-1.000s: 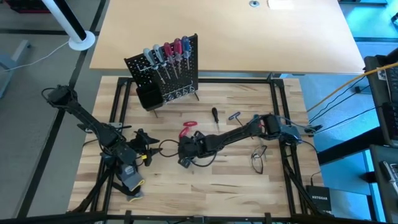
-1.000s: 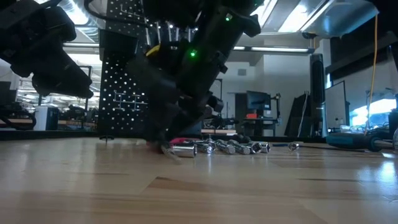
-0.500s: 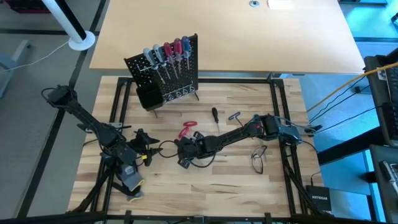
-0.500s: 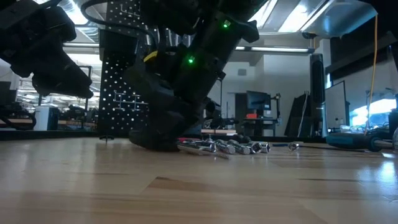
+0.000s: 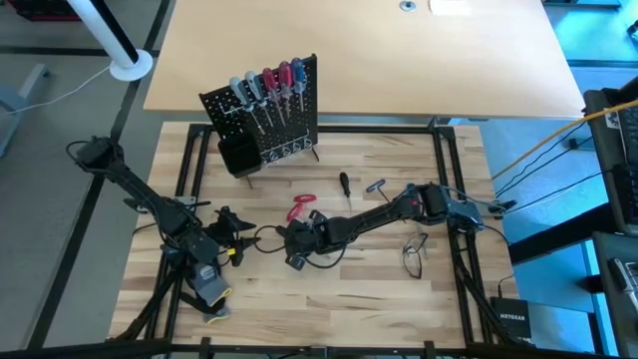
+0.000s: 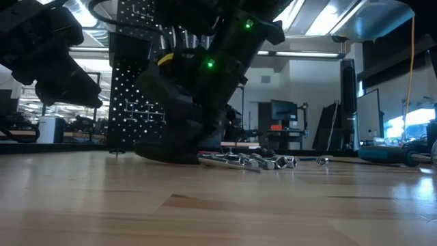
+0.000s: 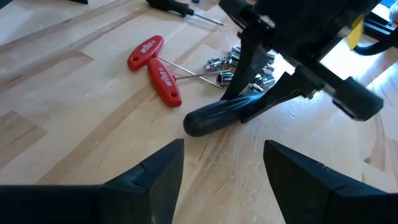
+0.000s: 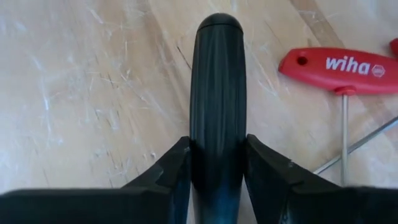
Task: Hang tools onto peg board
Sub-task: Hang the black screwdriver onto the peg board
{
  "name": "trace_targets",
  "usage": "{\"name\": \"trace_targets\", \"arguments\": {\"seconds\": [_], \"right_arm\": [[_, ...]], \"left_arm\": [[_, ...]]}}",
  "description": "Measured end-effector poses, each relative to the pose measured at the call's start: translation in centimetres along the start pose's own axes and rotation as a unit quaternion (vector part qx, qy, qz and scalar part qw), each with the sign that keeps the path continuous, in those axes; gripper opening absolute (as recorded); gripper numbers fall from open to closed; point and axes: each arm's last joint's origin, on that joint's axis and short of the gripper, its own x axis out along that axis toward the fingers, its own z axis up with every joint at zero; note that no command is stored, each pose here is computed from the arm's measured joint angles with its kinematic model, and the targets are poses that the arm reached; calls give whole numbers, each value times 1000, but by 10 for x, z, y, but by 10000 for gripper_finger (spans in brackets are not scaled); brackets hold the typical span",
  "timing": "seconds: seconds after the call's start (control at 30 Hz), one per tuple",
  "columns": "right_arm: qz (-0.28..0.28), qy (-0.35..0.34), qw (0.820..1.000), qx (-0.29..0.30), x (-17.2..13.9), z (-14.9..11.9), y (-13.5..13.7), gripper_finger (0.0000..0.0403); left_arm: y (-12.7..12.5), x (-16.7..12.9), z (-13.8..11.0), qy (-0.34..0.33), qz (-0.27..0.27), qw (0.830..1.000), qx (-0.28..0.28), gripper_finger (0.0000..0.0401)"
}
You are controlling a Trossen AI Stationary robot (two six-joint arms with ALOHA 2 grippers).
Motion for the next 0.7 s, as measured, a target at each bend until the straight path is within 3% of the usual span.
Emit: {"name": "trace_targets", "arguments": {"seconds": [0.3, 0.7], "right_arm": [[13, -21, 1000, -13, -13, 18, 7, 125], [11, -18, 1000, -23, -15, 19, 8, 126]], "left_arm": [[0, 0, 0, 0, 0, 1000, 0, 210], [0, 0, 0, 0, 0, 1000, -2, 210]]}}
